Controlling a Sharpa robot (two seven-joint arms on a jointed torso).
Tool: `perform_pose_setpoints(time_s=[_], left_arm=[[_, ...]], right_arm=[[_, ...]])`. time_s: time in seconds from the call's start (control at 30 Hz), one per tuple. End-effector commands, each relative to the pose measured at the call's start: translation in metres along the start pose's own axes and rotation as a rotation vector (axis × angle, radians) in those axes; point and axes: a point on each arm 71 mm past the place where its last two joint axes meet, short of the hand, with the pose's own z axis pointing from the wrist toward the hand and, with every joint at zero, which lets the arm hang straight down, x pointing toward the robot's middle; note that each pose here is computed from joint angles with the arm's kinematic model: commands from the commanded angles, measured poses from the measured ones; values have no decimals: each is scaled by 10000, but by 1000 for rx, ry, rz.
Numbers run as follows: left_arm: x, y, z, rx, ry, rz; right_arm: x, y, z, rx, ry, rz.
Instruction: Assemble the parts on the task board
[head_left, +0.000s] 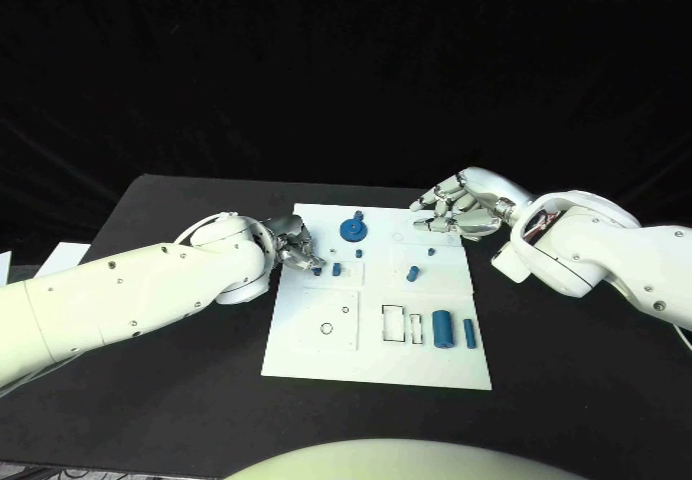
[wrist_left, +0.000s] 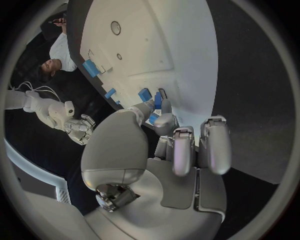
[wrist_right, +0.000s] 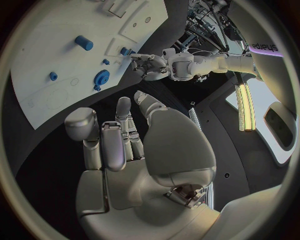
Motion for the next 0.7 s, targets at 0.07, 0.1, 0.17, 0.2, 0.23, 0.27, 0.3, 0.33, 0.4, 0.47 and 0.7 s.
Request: perform_pose_setpoints(time_s=[0.07, 0.1, 0.17, 0.2, 0.23, 0.27, 0.3, 0.33, 0.4, 0.47, 0.7], left_arm=[[5, -25, 1, 24, -55, 43], [13, -28, 3, 27, -61, 51], [28, -37, 5, 33, -73, 68], [33, -40, 6, 35, -77, 73], [38, -43, 7, 37, -81, 79], [41, -46, 8, 39, -85, 86], [44, -47, 8, 41, -89, 91], [46, -48, 8, 41, -91, 96], [51, -48, 7, 42, -91, 105], [60, -47, 6, 42, -83, 114], [91, -53, 2, 40, -49, 138]], right_arm=[[9, 10, -2, -12, 7, 0], [9, 10, -2, -12, 7, 0], [10, 10, -1, -12, 7, 0], [10, 10, -1, -12, 8, 0], [10, 10, -1, -13, 8, 0], [10, 10, -1, -13, 8, 0], [10, 10, -1, -13, 8, 0], [10, 10, -1, -13, 8, 0], [10, 9, -1, -13, 8, 0], [10, 8, -1, -13, 8, 0], [11, 7, -1, -13, 9, 0]])
